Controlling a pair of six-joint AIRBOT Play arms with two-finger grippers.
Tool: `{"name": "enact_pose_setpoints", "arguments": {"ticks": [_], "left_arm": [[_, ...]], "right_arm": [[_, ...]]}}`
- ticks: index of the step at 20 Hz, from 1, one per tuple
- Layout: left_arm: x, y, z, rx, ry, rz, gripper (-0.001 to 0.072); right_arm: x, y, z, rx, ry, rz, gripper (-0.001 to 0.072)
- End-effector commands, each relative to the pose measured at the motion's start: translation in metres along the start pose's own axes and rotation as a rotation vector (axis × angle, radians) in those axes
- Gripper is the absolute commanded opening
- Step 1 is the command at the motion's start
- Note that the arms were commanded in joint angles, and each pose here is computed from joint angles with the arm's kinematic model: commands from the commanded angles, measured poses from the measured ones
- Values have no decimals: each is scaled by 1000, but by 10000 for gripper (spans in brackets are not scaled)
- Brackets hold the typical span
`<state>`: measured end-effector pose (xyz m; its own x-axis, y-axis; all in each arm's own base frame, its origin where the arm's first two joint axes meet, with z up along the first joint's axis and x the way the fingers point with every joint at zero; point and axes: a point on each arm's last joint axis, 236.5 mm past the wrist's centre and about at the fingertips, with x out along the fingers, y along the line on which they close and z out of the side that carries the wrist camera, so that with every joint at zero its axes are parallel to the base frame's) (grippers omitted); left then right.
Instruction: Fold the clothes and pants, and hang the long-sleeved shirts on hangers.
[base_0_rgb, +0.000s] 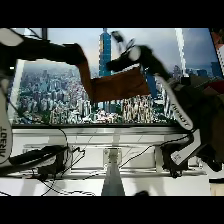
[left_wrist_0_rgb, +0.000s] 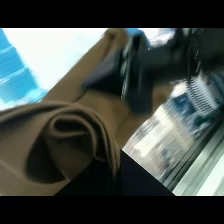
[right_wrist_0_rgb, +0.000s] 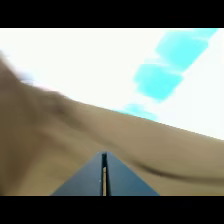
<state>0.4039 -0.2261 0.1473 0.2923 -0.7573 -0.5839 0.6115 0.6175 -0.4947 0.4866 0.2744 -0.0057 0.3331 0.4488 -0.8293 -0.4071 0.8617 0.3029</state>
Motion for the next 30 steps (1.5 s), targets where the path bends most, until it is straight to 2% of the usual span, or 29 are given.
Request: {"name": "enact_pose_setpoints", "arguments": {"ticks": [1,6,10,11,12,13,14,17,20,23,27,29,30], "left_arm": [[73,-29,21,-26,-85,-67,14],[192,-88,10,-57,-165,-87,14],[238,-119,7,-22,-294,-12,27],[242,-122,8,-13,-322,6,187],[245,-123,8,1,-340,21,581],[246,-123,8,3,-346,26,690],[246,-122,8,6,-342,26,695],[241,-109,10,-7,-320,26,696],[234,-90,-6,66,-195,18,696],[216,-53,-28,181,-36,61,695],[157,5,-32,263,92,167,690],[114,26,-22,268,98,221,690],[92,33,-17,266,94,244,690]], "right_arm": [[-64,-115,-15,168,64,-119,10],[-129,-222,-59,410,116,-191,11],[-157,-269,-81,524,105,-225,11],[-159,-274,-85,536,106,-227,12],[-160,-277,-88,537,111,-227,75],[-157,-276,-92,514,127,-221,306],[-151,-274,-96,507,140,-205,536],[-121,-253,-118,479,198,-83,553],[-83,-213,-141,493,231,133,557],[-45,-180,-146,561,208,282,633],[-1,-138,-146,542,247,331,632],[11,-114,-139,450,249,335,604],[14,-101,-136,395,254,344,403]]}}
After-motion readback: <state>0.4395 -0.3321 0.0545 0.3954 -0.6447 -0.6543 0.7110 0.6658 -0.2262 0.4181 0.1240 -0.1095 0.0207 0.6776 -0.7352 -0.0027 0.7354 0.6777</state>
